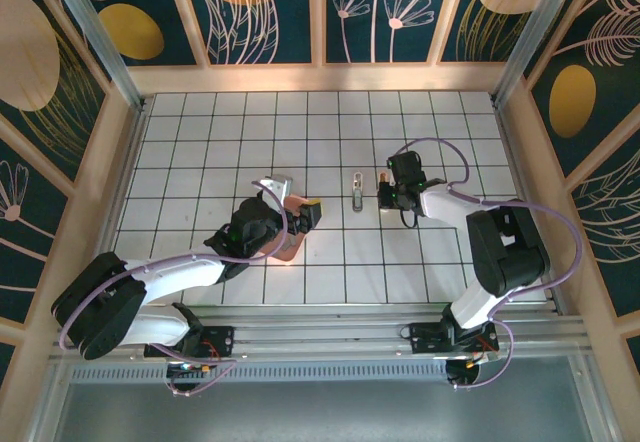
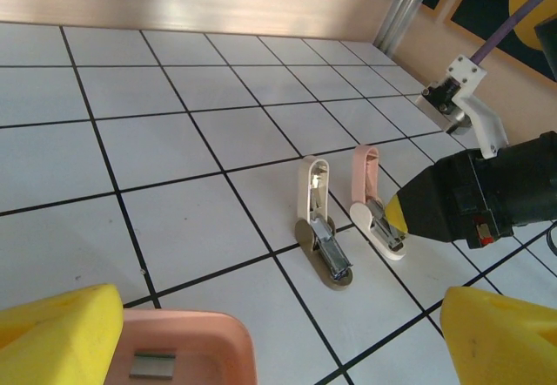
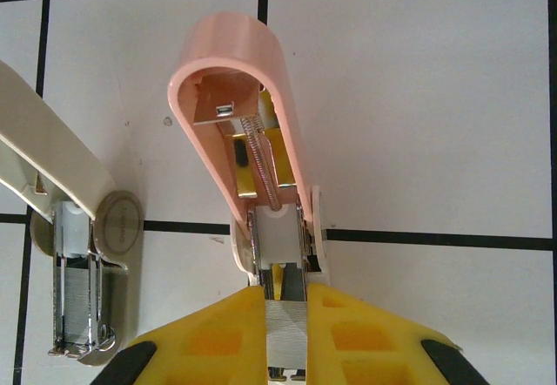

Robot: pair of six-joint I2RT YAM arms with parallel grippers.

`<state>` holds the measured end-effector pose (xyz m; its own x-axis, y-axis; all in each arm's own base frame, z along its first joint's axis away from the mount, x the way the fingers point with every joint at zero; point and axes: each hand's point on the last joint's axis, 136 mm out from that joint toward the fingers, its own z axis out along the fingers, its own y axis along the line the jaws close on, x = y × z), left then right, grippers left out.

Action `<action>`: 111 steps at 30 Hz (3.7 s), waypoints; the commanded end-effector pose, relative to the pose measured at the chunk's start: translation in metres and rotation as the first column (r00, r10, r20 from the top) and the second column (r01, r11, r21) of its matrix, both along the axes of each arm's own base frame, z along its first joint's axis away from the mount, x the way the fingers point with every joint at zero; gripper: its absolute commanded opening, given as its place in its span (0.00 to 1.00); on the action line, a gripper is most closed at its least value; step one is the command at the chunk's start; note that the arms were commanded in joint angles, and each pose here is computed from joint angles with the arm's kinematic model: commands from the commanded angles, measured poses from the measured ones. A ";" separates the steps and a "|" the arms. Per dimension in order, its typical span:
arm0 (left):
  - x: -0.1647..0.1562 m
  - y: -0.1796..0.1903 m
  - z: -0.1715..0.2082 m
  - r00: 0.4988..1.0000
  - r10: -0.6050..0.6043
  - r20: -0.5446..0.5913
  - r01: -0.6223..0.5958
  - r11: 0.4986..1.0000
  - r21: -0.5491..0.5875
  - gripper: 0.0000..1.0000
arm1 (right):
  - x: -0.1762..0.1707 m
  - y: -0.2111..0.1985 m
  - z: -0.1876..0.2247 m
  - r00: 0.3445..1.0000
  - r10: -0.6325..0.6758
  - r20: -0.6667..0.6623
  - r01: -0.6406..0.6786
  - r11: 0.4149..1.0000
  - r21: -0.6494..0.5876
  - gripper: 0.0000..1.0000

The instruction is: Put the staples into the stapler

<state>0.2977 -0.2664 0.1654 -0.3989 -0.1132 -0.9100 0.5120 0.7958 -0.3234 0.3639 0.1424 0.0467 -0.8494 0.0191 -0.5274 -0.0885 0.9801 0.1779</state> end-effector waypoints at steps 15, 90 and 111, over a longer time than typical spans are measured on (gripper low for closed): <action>0.003 -0.004 0.009 1.000 -0.013 0.019 0.013 1.000 -0.009 0.94 | -0.005 0.000 -0.012 0.998 0.022 -0.054 -0.024 0.999 -0.046 0.16; 0.124 -0.233 -0.007 0.823 -0.410 -0.394 0.467 0.882 0.057 0.80 | -0.049 -0.022 0.012 0.943 -0.193 -0.270 0.326 0.688 0.648 0.35; 0.134 -0.239 -0.059 0.806 -0.363 -0.468 0.437 0.898 0.054 0.77 | -0.047 -0.011 -0.006 0.937 -0.164 -0.308 0.331 0.699 0.634 0.35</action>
